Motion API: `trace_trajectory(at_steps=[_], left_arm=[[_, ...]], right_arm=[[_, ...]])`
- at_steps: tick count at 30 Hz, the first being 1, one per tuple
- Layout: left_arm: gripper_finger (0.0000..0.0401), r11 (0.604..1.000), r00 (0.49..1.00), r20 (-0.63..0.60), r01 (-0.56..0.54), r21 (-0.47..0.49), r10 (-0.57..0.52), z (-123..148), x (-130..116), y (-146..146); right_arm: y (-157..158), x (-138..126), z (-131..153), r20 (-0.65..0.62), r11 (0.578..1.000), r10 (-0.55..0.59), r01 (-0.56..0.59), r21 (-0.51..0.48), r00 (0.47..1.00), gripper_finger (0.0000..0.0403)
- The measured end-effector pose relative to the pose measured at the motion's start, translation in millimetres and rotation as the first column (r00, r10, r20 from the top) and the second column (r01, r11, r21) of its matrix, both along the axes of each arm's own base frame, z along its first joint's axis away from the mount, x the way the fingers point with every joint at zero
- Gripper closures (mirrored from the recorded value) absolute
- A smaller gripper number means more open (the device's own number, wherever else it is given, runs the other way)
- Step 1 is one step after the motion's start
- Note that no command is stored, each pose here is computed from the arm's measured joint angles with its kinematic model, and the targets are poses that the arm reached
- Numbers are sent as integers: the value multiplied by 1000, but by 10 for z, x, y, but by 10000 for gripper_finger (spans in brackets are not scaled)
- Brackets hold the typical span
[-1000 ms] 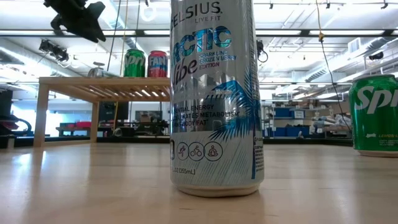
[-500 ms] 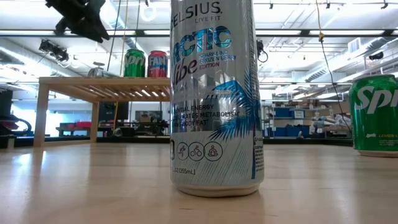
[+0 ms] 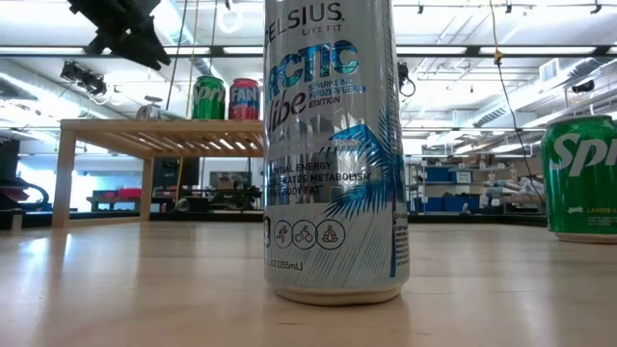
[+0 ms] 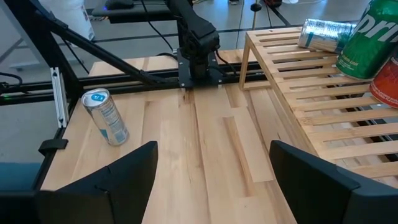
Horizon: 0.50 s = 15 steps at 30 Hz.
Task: Place canned beverage on shelf
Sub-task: Put the top blue soda can on the shelf
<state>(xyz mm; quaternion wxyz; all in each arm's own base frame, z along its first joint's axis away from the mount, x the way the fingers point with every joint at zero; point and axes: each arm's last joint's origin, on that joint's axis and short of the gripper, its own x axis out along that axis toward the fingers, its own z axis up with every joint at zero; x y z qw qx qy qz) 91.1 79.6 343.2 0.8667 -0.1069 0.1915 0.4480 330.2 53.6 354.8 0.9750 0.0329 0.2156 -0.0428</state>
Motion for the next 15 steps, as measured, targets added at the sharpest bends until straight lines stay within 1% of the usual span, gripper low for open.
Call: trace_trajectory(at_steps=[3, 6, 8, 15], left_arm=[[232, 1000, 1000, 2, -1, -3, 1, -3, 32, 24], [206, 1000, 1000, -8, -2, -11, 2, -19, 67, 55], [177, 1000, 1000, -20, -8, -15, 8, -31, 80, 80], [56, 1000, 995, -95, -11, 10, 12, -40, 74, 142]], right_arm=[[0, 0, 0, 0, 1000, 0, 0, 0, 1000, 84], [0, 0, 0, 0, 1000, 0, 0, 0, 1000, 84], [0, 0, 0, 0, 1000, 0, 0, 0, 1000, 84], [0, 0, 0, 0, 1000, 0, 0, 0, 1000, 84]])
